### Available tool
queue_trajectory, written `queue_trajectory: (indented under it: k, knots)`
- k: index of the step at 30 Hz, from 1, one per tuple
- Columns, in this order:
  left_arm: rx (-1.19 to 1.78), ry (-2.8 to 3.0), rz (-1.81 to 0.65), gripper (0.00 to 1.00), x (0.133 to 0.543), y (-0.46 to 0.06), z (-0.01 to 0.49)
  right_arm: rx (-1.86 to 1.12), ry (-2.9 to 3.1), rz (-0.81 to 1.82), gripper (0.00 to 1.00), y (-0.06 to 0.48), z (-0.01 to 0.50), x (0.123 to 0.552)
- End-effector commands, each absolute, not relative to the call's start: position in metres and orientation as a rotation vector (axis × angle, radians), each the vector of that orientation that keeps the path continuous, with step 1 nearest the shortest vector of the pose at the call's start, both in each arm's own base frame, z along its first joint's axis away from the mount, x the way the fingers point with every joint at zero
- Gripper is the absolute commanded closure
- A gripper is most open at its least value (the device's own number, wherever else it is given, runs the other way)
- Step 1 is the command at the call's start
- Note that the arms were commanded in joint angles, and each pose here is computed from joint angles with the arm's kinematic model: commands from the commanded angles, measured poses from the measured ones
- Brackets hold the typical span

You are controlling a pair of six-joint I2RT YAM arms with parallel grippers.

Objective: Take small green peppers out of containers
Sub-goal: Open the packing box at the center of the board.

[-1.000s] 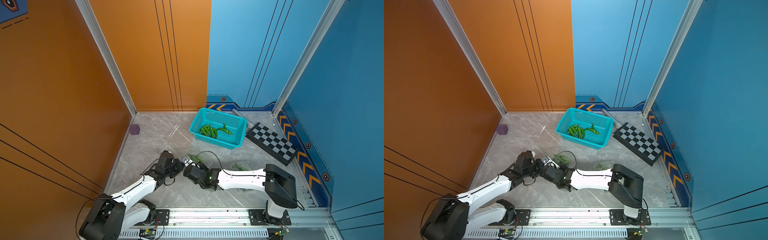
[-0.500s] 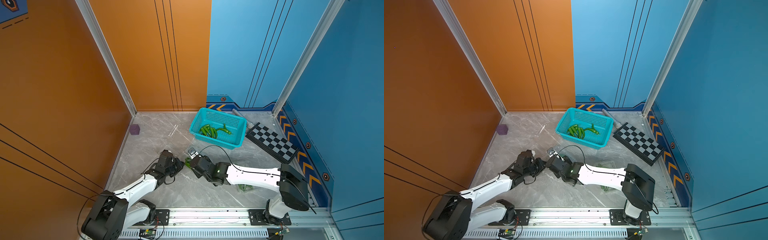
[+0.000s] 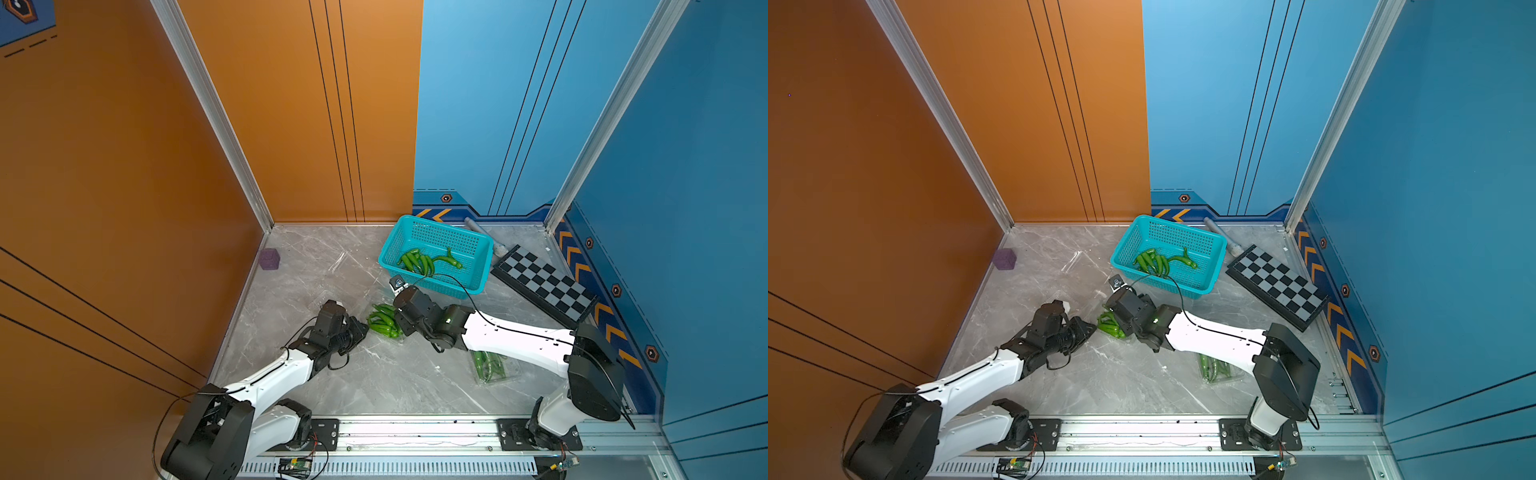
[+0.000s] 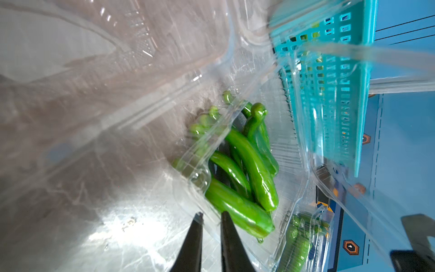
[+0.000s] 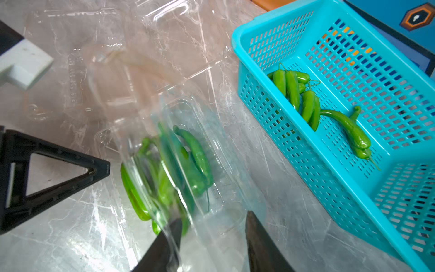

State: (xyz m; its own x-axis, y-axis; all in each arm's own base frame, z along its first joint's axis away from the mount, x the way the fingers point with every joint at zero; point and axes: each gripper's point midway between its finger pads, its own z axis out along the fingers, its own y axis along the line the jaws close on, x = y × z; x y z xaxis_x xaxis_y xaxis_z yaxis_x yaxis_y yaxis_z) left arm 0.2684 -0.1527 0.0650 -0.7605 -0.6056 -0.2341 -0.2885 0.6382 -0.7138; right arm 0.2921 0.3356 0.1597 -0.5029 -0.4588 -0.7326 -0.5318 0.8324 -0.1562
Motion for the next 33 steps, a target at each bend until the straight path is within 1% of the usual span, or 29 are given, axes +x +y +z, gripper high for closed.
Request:
queue_trajectory:
  k: [1, 7, 15, 18, 20, 22, 24, 26, 28, 30, 33]
  knots:
    - [-0.740, 2.517, -0.820, 0.84, 0.249, -0.139, 0.036, -0.754, 2.190, 0.066, 0.50, 0.333, 0.161, 0.298]
    - [-0.743, 2.513, -0.818, 0.84, 0.249, -0.137, 0.038, -0.707, 2.194, 0.080, 0.44, 0.329, 0.169, 0.317]
    - [-0.731, 2.495, -0.821, 0.83, 0.250, -0.136, 0.052, -0.717, 2.271, 0.161, 0.43, 0.335, 0.151, 0.331]
    - [-0.722, 2.482, -0.815, 0.80, 0.250, -0.134, 0.062, -0.697, 2.307, 0.221, 0.42, 0.335, 0.145, 0.334]
    - [-0.718, 2.475, -0.802, 0.76, 0.249, -0.131, 0.067, -0.707, 2.326, 0.257, 0.41, 0.337, 0.141, 0.333]
    - [-0.715, 2.470, -0.789, 0.67, 0.248, -0.129, 0.071, -0.705, 2.333, 0.264, 0.40, 0.336, 0.139, 0.333]
    - [-0.715, 2.460, -0.784, 0.62, 0.249, -0.127, 0.073, -0.708, 2.351, 0.308, 0.40, 0.338, 0.136, 0.333]
    - [-0.710, 2.452, -0.788, 0.51, 0.250, -0.125, 0.074, -0.704, 2.368, 0.350, 0.39, 0.340, 0.133, 0.332]
    - [-0.709, 2.443, -0.784, 0.49, 0.249, -0.123, 0.075, -0.699, 2.369, 0.371, 0.38, 0.341, 0.135, 0.332]
    - [-0.722, 2.463, -0.763, 0.44, 0.244, -0.120, 0.071, -0.694, 2.357, 0.382, 0.38, 0.340, 0.140, 0.332]
    - [-0.720, 2.462, -0.762, 0.42, 0.244, -0.119, 0.071, -0.708, 2.334, 0.399, 0.38, 0.339, 0.151, 0.329]
